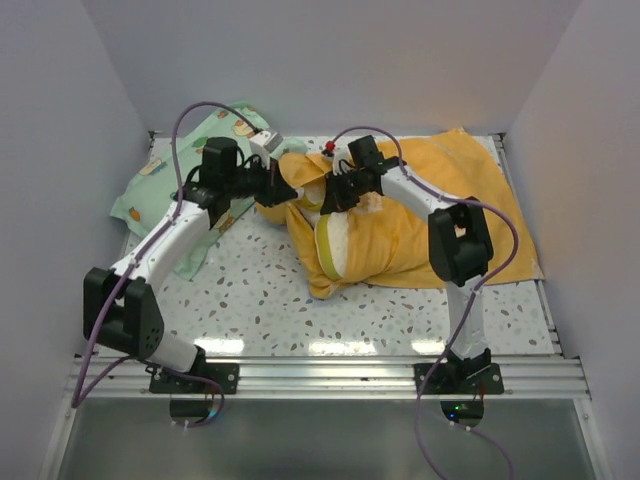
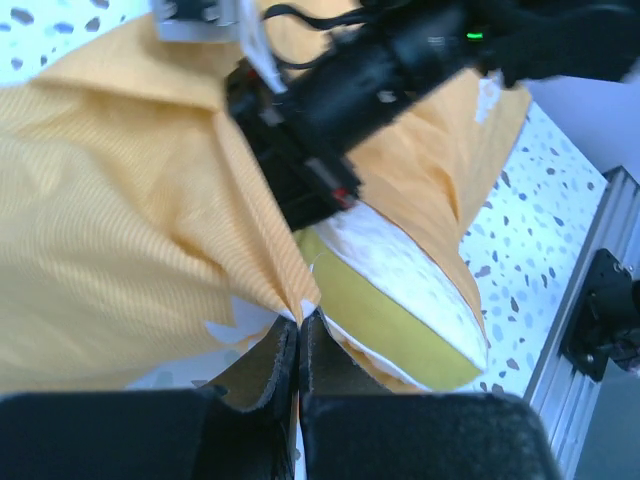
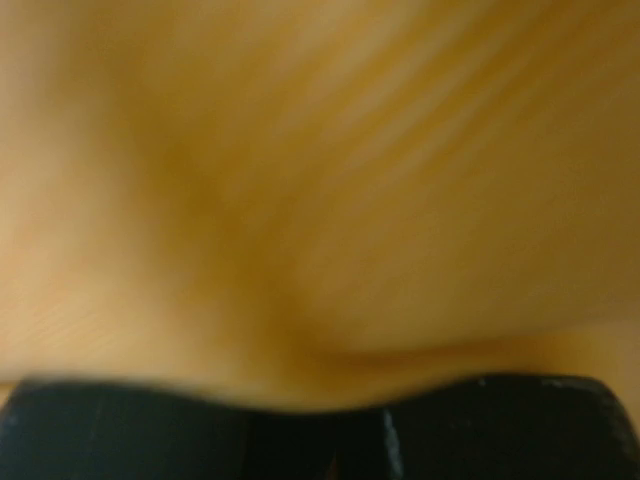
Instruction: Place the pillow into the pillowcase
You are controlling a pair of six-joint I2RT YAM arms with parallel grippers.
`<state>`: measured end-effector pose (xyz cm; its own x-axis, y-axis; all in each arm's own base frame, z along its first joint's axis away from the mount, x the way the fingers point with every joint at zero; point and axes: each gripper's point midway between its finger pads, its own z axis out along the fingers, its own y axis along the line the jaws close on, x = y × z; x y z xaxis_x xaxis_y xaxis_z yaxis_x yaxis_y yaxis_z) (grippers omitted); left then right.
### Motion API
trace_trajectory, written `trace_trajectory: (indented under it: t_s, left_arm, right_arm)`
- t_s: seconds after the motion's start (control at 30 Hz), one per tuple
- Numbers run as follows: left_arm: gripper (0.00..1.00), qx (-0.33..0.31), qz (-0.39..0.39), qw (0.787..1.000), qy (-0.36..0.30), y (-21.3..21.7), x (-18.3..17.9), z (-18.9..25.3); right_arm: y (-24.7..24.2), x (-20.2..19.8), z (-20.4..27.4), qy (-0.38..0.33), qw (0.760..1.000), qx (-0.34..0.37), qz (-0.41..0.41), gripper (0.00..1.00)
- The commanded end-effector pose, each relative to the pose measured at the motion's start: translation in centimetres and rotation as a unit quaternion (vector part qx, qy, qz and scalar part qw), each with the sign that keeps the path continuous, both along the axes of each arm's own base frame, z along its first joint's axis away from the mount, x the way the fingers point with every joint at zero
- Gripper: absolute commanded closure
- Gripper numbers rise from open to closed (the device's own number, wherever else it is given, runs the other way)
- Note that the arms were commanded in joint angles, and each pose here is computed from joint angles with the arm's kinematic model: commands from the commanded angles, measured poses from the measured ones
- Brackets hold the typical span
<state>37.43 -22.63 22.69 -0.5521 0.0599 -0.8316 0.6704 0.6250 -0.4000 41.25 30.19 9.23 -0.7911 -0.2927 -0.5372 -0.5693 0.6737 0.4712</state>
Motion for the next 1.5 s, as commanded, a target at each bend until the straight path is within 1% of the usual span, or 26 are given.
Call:
trace_trajectory:
  t_s: [0.0,0.1,0.13,0.2,0.23,0.27,0.3,0.33,0.4,0.47,0.53,0.63,0.7,0.73,0.77,0.87,0.93,0.97,1.03,1.13,1.2,1.23,1.27,1.33,1.43,1.47]
  left_arm:
    - [1.0,-0.025,-0.067,0.993,-0.093,0.2,-3.6,5.5]
    - [1.0,-0.02,-0.093,0.994,-0.061,0.1,-5.9,3.9]
    - [1.0,-0.024,-0.103,0.993,-0.051,0.0,-6.6,3.6]
    - [1.0,-0.021,-0.113,0.993,-0.008,0.1,-8.2,1.8]
    - [1.0,-0.029,-0.126,0.992,0.009,0.0,-9.2,1.4]
    - [1.0,-0.031,-0.131,0.99,0.038,0.0,-10.2,0.2]
    - [1.0,-0.039,-0.137,0.989,0.046,-0.1,-11.0,0.2]
    - [1.0,-0.049,-0.15,0.986,0.055,-0.2,-11.8,0.1]
    - [1.0,-0.046,-0.162,0.982,0.081,-0.4,-13.1,-0.7]
    - [1.0,-0.048,-0.198,0.974,0.101,-0.9,-14.9,-1.2]
    - [1.0,-0.058,-0.234,0.963,0.117,-1.6,-16.3,-1.2]
    - [1.0,-0.088,-0.31,0.939,0.122,-4.2,-18.5,0.6]
    - [1.0,-0.108,-0.342,0.925,0.127,-6.0,-18.9,1.6]
    - [1.0,-0.12,-0.344,0.922,0.13,-6.5,-18.4,2.3]
    - [1.0,-0.134,-0.327,0.927,0.123,-7.1,-16.8,3.5]
    - [1.0,-0.137,-0.265,0.947,0.118,-6.9,-12.3,2.8]
    - [1.0,-0.127,-0.226,0.958,0.12,-6.6,-9.7,1.1]
    - [1.0,-0.124,-0.207,0.964,0.111,-6.0,-8.1,0.8]
    - [1.0,-0.121,-0.18,0.968,0.122,-5.6,-6.2,-0.9]
    - [1.0,-0.133,-0.142,0.972,0.132,-4.8,-3.7,-2.5]
    - [1.0,-0.136,-0.133,0.972,0.139,-4.7,-2.8,-3.2]
    - [1.0,-0.135,-0.127,0.973,0.14,-4.7,-2.4,-3.3]
    - [1.0,-0.137,-0.125,0.972,0.142,-4.8,-2.2,-3.4]
    - [1.0,-0.147,-0.123,0.97,0.15,-4.9,-2.2,-3.3]
    - [1.0,-0.161,-0.125,0.967,0.154,-5.0,-2.5,-2.8]
    - [1.0,-0.164,-0.125,0.966,0.154,-5.0,-2.6,-2.6]
  right_arm:
    - [-5.4,0.4,-5.8,0.084,0.987,-0.107,-0.087,1.0]
    - [-5.0,2.0,-4.9,0.077,0.987,-0.077,-0.117,1.0]
    - [-4.9,4.0,-3.9,0.046,0.988,-0.05,-0.139,1.0]
    - [-5.1,5.4,-1.1,0.027,0.98,0.001,-0.197,1.0]
    - [-5.3,8.0,1.1,-0.022,0.973,0.045,-0.225,1.0]
    - [-5.3,8.6,2.2,-0.022,0.963,0.071,-0.26,1.0]
    - [-5.7,9.0,2.9,-0.033,0.956,0.079,-0.28,1.0]
    - [-5.9,10.0,5.7,-0.07,0.947,0.106,-0.294,1.0]
    - [-6.2,10.6,7.5,-0.082,0.935,0.121,-0.324,1.0]
    - [-6.9,10.8,7.5,-0.056,0.921,0.114,-0.368,1.0]
    - [-7.3,11.5,7.9,-0.058,0.911,0.117,-0.392,1.0]
    - [-7.7,12.4,5.9,-0.055,0.897,0.108,-0.425,1.0]
    - [-7.3,12.1,3.4,-0.038,0.898,0.101,-0.426,1.0]
    - [-6.0,12.2,3.4,-0.04,0.905,0.124,-0.406,0.95]
    - [-4.3,10.7,2.9,-0.012,0.924,0.138,-0.356,0.77]
    - [-2.6,7.7,5.0,-0.009,0.955,0.154,-0.254,0.37]
    - [-3.0,4.6,7.6,0.014,0.969,0.149,-0.197,0.26]
    - [-3.4,3.8,8.6,0.001,0.975,0.144,-0.171,0.2]
    - [-4.6,1.1,11.2,0.005,0.979,0.147,-0.139,0.14]
    - [-5.1,-4.0,14.1,0.007,0.987,0.151,-0.059,0.12]
    - [-5.6,-6.2,14.5,-0.003,0.99,0.141,-0.023,0.12]
    - [-5.7,-8.5,14.5,0.018,0.99,0.139,0.004,0.11]
    - [-6.2,-9.5,14.6,-0.01,0.993,0.116,0.029,0.1]
    - [-6.6,-12.0,13.4,-0.007,0.996,0.069,0.062,0.05]
    - [-5.7,-14.1,11.8,-0.037,0.993,0.031,0.106,0.02]
    - [-6.1,-14.5,10.3,-0.044,0.994,0.004,0.097,0.02]
